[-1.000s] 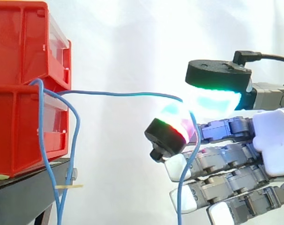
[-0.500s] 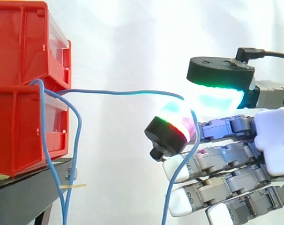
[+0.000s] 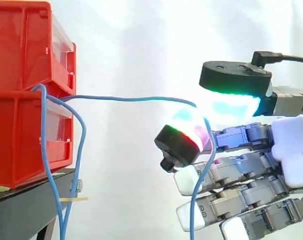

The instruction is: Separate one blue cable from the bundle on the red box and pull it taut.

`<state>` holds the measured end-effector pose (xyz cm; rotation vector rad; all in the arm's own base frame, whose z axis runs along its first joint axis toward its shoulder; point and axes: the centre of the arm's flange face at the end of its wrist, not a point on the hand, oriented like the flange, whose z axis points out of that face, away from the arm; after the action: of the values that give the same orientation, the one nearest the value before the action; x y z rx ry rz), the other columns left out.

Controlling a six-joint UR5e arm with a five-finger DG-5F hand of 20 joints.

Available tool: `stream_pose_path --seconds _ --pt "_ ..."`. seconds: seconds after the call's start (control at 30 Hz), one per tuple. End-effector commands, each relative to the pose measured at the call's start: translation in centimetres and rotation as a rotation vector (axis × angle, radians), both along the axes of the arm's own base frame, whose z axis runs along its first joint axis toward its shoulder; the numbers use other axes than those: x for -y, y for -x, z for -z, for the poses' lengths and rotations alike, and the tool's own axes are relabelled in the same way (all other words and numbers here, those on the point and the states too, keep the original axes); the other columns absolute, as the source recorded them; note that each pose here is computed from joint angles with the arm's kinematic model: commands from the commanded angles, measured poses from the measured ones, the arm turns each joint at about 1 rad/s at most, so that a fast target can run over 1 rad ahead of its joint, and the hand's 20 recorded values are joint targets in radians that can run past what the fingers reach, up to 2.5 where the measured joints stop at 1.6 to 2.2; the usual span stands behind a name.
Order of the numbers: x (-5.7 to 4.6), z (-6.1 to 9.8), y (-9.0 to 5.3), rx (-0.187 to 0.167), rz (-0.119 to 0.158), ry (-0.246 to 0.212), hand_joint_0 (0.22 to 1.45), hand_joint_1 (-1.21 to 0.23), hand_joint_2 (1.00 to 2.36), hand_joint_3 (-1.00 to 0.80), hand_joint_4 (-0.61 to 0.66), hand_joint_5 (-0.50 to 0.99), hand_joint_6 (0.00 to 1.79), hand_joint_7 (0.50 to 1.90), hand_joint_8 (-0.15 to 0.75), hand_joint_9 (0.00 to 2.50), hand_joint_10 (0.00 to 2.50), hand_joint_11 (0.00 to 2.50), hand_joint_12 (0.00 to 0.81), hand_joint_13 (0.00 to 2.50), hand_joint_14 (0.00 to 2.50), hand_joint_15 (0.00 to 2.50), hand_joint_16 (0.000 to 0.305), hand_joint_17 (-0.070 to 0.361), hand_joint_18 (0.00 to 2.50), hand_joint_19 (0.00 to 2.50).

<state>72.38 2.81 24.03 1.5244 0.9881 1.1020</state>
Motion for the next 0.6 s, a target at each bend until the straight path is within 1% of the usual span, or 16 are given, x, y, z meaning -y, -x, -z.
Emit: stream_pose_path --seconds 0.0,0.13,0.2,0.57 --pt "0.01 0.00 0.00 0.000 0.000 0.000 0.46 -0.82 1.42 -0.03 -0.17 0.00 0.86 1.13 0.255 0.94 0.00 0.00 0.373 0.78 0.01 0.19 0.055 0.123 0.84 0.29" --pt "0.01 0.00 0.00 0.000 0.000 0.000 0.46 -0.81 1.42 -0.03 -0.17 0.00 0.86 1.13 0.248 0.95 0.00 0.00 0.360 0.81 0.01 0.22 0.054 0.121 0.82 0.30" --pt "-0.10 0.00 0.00 0.000 -0.001 0.000 0.46 -0.81 1.42 -0.03 -0.17 0.00 0.86 1.12 0.251 0.97 0.00 0.00 0.362 0.82 0.01 0.23 0.054 0.121 0.83 0.31" --pt "0.01 0.00 0.00 0.000 0.000 0.000 0.46 -0.82 1.42 -0.04 -0.16 0.00 0.86 1.12 0.248 0.98 0.00 0.00 0.366 0.85 0.01 0.27 0.053 0.120 0.84 0.31"
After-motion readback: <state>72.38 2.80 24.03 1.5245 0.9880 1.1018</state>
